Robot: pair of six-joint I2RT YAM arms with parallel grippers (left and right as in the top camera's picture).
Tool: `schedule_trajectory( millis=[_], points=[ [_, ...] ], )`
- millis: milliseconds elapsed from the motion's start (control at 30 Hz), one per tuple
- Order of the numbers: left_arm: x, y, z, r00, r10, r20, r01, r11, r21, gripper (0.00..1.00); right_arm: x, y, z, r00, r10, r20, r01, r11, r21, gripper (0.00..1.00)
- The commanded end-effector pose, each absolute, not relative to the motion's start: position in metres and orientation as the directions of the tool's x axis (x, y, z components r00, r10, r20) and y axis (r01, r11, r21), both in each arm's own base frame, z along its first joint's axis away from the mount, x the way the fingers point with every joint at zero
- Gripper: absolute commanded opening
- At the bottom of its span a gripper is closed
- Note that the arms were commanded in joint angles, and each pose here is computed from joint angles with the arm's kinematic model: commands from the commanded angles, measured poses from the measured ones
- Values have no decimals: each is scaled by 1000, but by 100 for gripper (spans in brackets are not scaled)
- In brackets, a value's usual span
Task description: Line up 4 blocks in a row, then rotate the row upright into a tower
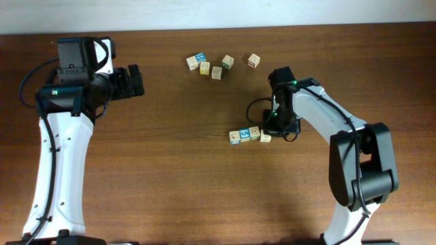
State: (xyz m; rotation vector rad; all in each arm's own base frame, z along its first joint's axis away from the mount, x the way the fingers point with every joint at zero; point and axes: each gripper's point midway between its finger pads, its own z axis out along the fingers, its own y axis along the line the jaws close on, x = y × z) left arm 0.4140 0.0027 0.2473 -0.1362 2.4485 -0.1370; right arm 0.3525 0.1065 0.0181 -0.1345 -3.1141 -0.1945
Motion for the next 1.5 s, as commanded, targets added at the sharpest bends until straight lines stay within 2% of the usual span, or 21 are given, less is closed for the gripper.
schedule_trajectory(
  millis=[0, 167, 367, 467, 667, 733, 867, 1000, 1267, 1400, 1467],
  points=[
    [415, 3, 254, -756, -143, -638, -72, 988, -137, 99, 360, 107, 20, -996, 87, -11, 84, 986, 141, 4],
    [415, 3, 254, -757, -143, -638, -72, 988, -137, 99, 369, 112, 21, -998, 27, -54, 18, 986, 166, 4],
    [415, 3, 254, -757, -143, -638, -72, 988, -137, 99, 369, 112, 26, -999, 17, -49, 8, 986, 166, 4],
    [415, 3, 254, -757, -143, -638, -72, 988, -137, 99, 389, 118, 52, -994, -15, -108, -34, 984, 176, 5],
    [415, 3, 254, -757, -143, -638, -72, 988, -136, 99, 402, 141, 56, -981, -58, -184, -94, 977, 190, 5],
    [415, 3, 254, -756, -143, -638, -72, 988, -136, 99, 394, 146, 54, -988, -41, -152, -69, 980, 187, 4],
    [415, 3, 254, -757, -143, -638, -72, 988, -137, 99, 353, 138, 59, -999, -27, 29, -22, 985, 170, 4],
    [415, 3, 254, -757, -143, -638, -72, 988, -137, 99, 335, 132, 62, -994, -26, 106, -10, 989, 149, 4],
    [415, 3, 254, -756, -143, -638, -72, 988, -136, 99, 325, 129, 24, -994, -31, 106, -15, 989, 149, 4],
    [415, 3, 254, -757, -143, -638, -72, 988, -136, 99, 336, 133, 19, -998, -31, 61, -21, 987, 162, 4],
    [415, 3, 254, -756, -143, -638, -72, 988, -136, 99, 335, 132, 12, -996, -31, 79, -18, 987, 157, 4]
  ],
)
